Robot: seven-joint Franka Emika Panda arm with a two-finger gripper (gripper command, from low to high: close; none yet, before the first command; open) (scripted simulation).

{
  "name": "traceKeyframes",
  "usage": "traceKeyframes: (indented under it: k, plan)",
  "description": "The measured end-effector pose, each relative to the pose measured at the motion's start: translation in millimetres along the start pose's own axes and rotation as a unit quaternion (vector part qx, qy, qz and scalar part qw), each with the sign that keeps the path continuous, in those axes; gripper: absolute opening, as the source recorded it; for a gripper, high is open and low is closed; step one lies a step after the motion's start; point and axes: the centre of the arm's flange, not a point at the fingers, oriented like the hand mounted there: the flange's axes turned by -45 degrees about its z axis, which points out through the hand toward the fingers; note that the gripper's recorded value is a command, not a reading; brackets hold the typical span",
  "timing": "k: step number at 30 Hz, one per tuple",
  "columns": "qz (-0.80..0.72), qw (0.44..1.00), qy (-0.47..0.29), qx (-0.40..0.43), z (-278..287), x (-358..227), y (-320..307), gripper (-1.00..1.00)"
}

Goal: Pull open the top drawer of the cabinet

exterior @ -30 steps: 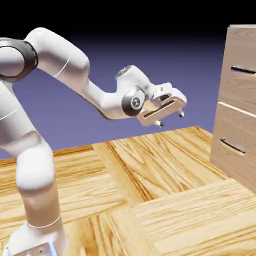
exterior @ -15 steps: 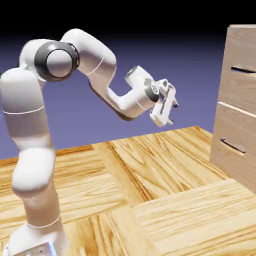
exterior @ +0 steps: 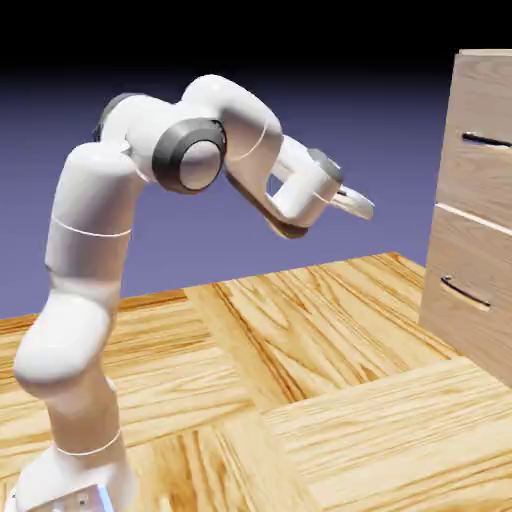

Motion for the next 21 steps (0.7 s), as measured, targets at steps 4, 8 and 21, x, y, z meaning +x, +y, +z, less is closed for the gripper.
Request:
traceKeyframes:
  k: [4, 8, 21]
  plan:
    - [-0.116, 0.993, -0.036, -0.001, 9, -18, -3, 1.0]
    - [-0.223, 0.972, -0.075, 0.011, 17, -37, -13, 1.0]
    - [-0.495, 0.841, -0.156, 0.149, 36, -100, -106, 1.0]
